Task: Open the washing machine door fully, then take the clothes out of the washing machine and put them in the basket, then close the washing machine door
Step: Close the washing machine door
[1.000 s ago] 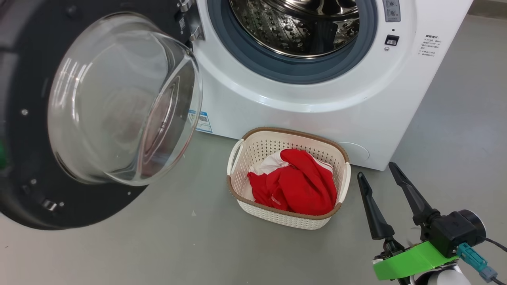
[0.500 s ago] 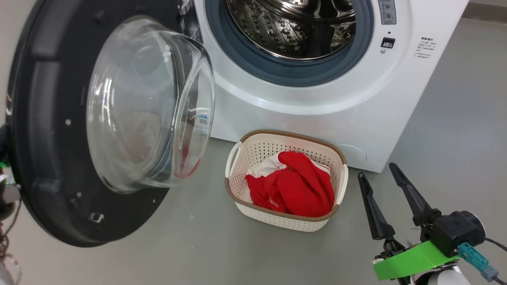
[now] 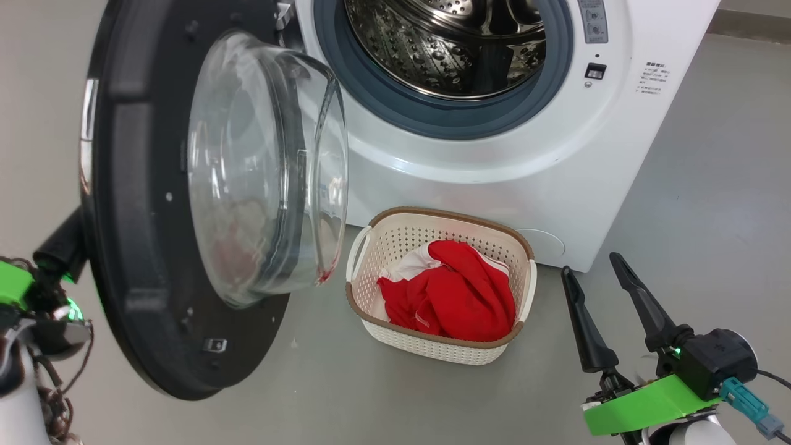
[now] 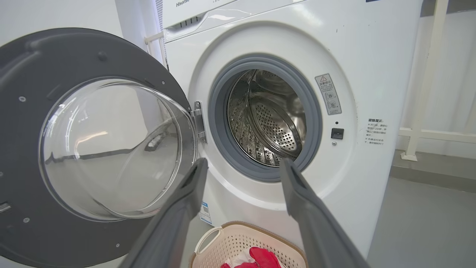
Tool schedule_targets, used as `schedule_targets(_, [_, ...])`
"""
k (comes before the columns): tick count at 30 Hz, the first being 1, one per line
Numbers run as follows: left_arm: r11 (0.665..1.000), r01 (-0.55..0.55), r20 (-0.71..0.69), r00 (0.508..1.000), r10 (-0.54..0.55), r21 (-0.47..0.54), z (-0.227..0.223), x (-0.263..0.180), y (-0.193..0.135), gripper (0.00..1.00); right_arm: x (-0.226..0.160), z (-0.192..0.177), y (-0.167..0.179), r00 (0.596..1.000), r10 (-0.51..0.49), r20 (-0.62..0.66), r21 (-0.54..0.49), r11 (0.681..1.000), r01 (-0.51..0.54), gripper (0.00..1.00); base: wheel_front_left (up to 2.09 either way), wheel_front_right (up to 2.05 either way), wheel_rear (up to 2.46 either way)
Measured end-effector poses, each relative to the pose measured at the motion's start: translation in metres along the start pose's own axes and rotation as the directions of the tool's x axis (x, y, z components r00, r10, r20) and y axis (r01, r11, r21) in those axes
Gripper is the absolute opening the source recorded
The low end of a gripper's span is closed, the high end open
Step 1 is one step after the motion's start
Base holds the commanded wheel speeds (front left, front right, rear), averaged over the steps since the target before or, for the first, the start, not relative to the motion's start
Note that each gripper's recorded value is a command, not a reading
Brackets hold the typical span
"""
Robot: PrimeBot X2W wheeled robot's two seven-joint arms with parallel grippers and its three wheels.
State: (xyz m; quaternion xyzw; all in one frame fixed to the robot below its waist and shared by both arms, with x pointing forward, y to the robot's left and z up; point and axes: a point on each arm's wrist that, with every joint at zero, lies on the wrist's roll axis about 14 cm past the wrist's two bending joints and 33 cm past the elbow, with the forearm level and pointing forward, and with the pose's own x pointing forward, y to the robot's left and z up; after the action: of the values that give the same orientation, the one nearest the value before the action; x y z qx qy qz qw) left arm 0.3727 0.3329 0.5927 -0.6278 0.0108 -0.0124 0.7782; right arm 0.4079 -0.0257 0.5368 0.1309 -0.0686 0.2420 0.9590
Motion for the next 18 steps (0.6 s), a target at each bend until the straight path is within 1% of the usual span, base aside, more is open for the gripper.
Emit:
schedule_targets(12, [0.996,0.082,-0.064,0.994,-0.083,-0.016,-0.038,0.002,-0.016,0.0,-0.005,0.002,-0.008,1.0,-0.028,0.003,-0.001,1.0,0.028,1.0,0.0,0.0,0.0])
schedule_targets(18, [0.991,0.122,-0.138,0.982,-0.129,-0.056,-0.073,0.011,-0.023,0.0,-0.011,0.001,-0.015,0.999,-0.053,-0.003,0.004,0.999,0.053,1.0,0.0,0.0,0.0])
